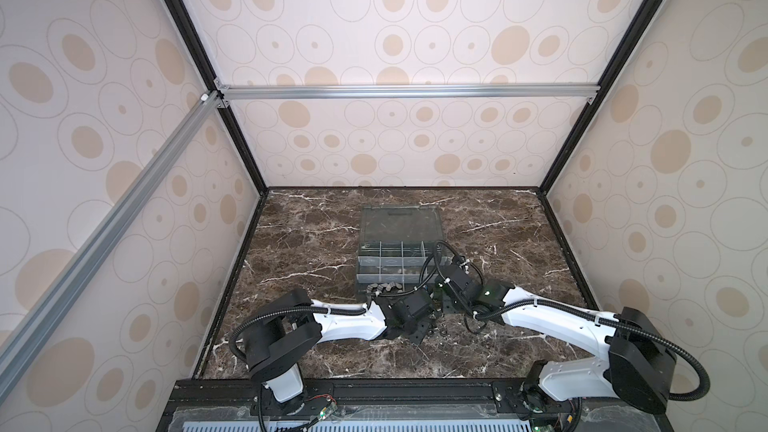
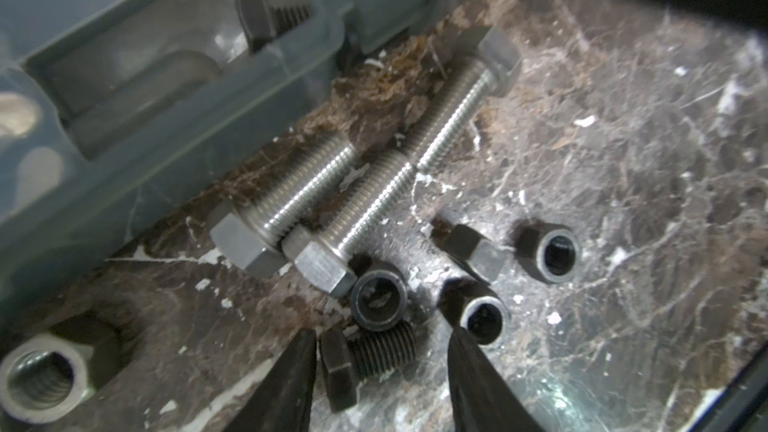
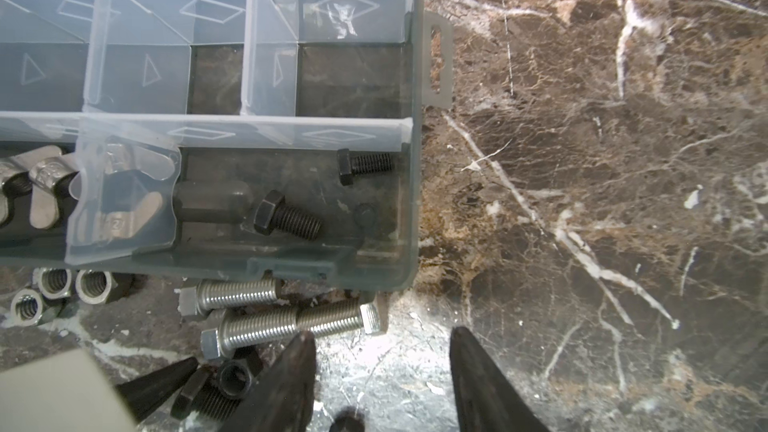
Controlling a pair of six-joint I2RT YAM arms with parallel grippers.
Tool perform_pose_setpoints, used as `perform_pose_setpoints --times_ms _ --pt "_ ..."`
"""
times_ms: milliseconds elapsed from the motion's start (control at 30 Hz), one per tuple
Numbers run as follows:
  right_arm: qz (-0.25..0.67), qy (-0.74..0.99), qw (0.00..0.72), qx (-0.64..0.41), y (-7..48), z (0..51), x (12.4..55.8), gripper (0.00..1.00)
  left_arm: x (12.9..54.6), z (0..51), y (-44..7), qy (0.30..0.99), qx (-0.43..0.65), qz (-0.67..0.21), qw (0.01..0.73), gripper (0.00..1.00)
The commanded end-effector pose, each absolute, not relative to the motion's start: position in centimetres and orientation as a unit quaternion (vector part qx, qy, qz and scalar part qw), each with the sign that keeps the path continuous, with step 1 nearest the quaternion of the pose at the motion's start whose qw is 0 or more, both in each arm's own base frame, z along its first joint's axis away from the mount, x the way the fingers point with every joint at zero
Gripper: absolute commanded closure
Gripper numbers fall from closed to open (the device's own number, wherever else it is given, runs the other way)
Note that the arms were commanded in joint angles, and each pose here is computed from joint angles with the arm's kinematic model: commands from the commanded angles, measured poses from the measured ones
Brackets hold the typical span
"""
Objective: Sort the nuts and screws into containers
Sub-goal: 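Lower the left gripper onto a small black bolt and close it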
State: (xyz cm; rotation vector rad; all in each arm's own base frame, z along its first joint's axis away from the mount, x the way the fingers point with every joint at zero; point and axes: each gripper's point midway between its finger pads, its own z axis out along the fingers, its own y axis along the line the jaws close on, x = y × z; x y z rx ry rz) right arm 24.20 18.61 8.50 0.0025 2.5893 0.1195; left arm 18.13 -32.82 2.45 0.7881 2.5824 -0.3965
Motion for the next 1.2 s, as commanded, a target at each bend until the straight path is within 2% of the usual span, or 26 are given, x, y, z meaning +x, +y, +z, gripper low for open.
perform_pose_setpoints --times_ms 0,800,1033,1167 --pt "0.030 0.959 0.283 0.009 17.5 9.2 24.3 0.44 18.4 2.7 -32.7 0.926 0.289 -0.121 0.211 0.50" --pt "0.028 0.960 0.277 0.037 16.4 8.1 23.7 0.44 17.9 1.6 -30.7 0.930 0.287 -0.099 0.207 0.61" --pt "0.030 0.959 0.278 0.039 16.2 8.2 23.5 0.44 17.7 2.0 -29.9 0.931 0.282 -0.098 0.211 0.45" --pt "0.030 0.959 0.278 0.039 16.1 8.2 23.5 0.44 17.9 2.3 -30.3 0.931 0.276 -0.104 0.215 0.44"
